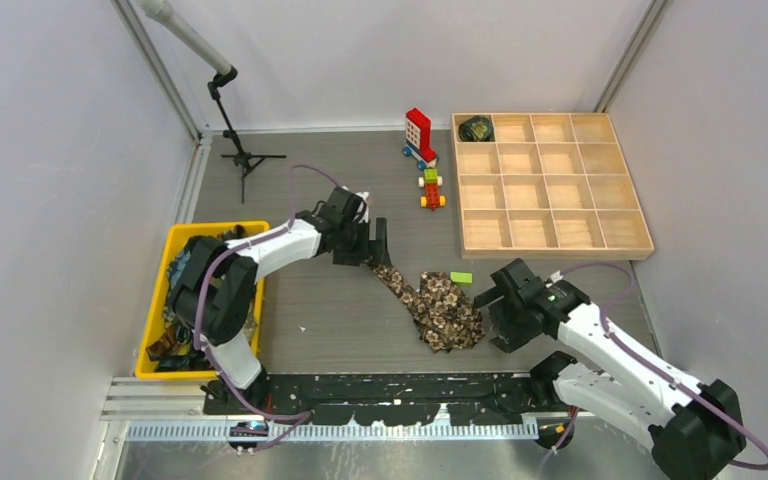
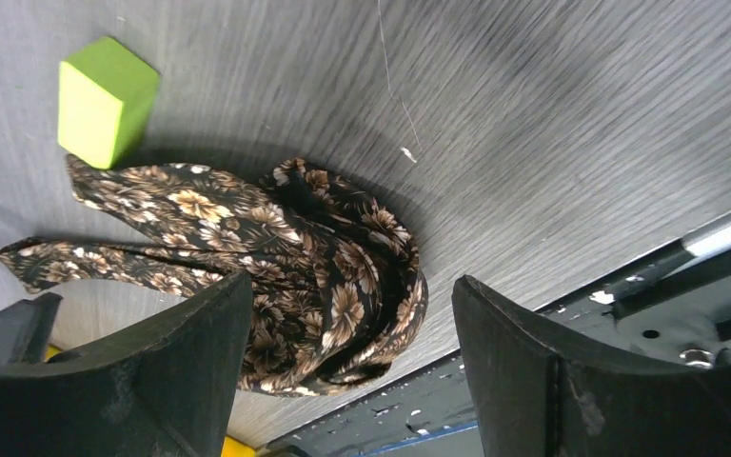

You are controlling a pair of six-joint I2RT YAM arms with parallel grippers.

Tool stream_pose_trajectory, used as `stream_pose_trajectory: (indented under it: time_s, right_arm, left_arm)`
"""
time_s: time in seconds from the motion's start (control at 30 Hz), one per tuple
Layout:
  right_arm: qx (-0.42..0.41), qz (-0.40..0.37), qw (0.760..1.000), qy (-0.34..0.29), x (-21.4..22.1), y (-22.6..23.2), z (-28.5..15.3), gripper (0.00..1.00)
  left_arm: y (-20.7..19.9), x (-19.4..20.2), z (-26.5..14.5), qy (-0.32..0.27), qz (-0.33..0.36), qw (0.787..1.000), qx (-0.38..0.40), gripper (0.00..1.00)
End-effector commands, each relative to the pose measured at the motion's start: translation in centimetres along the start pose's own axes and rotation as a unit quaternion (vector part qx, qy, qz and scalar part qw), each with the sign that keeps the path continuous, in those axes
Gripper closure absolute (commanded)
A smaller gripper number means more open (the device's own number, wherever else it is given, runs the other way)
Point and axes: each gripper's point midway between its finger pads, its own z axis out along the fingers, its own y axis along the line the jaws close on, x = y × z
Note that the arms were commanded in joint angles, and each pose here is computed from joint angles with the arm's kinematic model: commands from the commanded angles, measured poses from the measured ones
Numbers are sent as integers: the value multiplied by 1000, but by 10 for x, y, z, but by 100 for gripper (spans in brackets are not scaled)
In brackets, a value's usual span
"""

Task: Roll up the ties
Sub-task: Flatten out the tie at the center of the board.

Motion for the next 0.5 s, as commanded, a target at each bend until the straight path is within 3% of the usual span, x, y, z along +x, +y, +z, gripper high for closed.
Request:
stream_pose_trajectory:
  time_s: [0.0, 0.17, 0.47]
  right_arm:
    - [-46, 46, 996, 60, 20, 33, 5, 19]
    - [-29, 48, 995, 84, 29, 36, 12, 20]
    - [20, 35, 994, 106, 37, 2, 9, 39]
  left_arm:
    - [-9, -24, 6, -20, 39, 998, 48, 16]
    - [-4, -20, 20, 6, 42, 997, 63, 25]
    - [-4, -14, 26, 12, 32, 996, 82, 42]
